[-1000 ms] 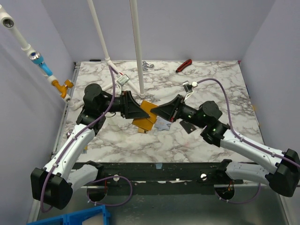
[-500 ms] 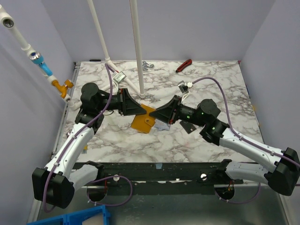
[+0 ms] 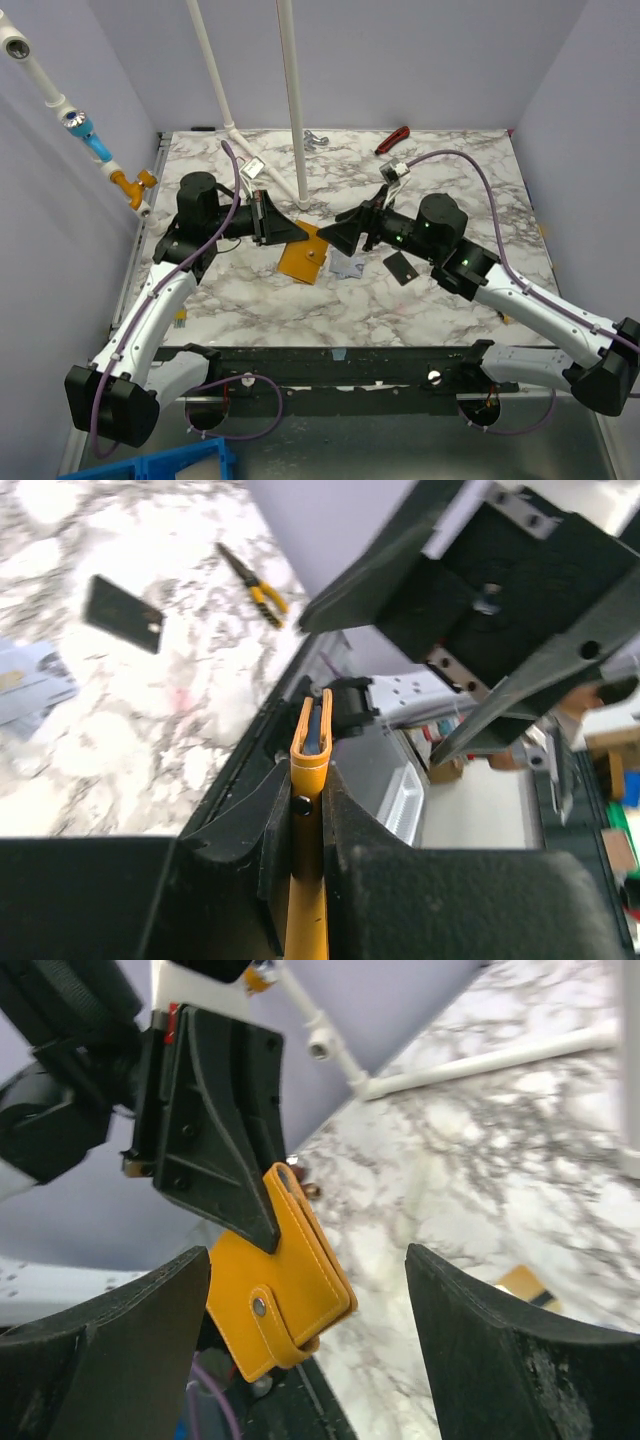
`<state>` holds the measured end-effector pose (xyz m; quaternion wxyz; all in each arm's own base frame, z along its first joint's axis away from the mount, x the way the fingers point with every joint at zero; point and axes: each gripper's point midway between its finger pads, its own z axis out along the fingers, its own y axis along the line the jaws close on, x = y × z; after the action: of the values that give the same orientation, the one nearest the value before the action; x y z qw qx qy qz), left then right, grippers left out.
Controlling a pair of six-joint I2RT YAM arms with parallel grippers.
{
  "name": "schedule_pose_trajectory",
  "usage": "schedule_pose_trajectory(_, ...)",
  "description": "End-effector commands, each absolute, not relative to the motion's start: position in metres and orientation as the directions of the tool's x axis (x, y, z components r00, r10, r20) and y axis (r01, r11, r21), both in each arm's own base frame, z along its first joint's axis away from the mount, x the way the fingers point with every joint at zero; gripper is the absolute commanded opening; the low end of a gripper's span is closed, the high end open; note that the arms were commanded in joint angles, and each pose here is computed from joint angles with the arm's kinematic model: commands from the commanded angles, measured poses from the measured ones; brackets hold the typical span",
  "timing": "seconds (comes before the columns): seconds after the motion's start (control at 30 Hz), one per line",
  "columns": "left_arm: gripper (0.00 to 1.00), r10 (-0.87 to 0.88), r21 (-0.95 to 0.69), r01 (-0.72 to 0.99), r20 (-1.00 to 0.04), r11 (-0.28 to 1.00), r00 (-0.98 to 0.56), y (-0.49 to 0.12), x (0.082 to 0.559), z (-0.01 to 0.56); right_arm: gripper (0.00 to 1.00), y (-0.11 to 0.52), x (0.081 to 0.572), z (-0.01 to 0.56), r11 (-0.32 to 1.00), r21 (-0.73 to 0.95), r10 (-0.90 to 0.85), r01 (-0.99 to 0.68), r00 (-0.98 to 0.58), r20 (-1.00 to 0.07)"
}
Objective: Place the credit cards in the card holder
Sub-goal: Open the card holder.
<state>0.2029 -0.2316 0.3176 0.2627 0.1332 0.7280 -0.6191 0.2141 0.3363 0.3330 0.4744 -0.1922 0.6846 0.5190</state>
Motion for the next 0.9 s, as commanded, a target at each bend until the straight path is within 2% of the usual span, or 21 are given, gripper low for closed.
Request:
schedule_pose_trajectory(0.0,0.0,-0.192,-0.824,0.397,-0.501,0.405,-0.844,-0.215,0.225,0.286,0.82,0.3,0.243,0.31,0.642,0.384,0.143,-0.664,-0.388,-0.91)
schedule_pose_trajectory(0.07,0.0,-0.224,-0.832,0.351,-0.475,0.43,-0.851,-0.212,0.23,0.278,0.81,0.293,0.253,0.288,0.705,0.346,0.106,-0.619,-0.391,-0.914)
schedule_pose_trajectory(0.23,0.0,-0.295,-0.832,0.25,-0.431,0.495,-0.853,-0.196,0.241,0.256,0.8,0.294,0.256,0.259,0.765,0.259,0.023,-0.589,-0.378,-0.925)
schedule_pose_trajectory(0.37,0.0,-0.339,-0.825,0.186,-0.41,0.534,-0.847,-0.184,0.246,0.242,0.74,0.305,0.25,0.26,0.765,0.179,-0.04,-0.618,-0.323,-0.946)
schedule_pose_trajectory(0.67,0.0,-0.362,-0.824,0.157,-0.4,0.545,-0.842,-0.178,0.25,0.235,0.74,0.356,0.216,0.244,0.706,0.056,-0.164,-0.706,-0.24,-0.957)
schedule_pose_trajectory(0.87,0.0,-0.365,-0.831,0.157,-0.393,0.534,-0.844,-0.179,0.247,0.234,0.74,0.37,0.215,0.244,0.738,0.022,-0.157,-0.674,-0.202,-0.967)
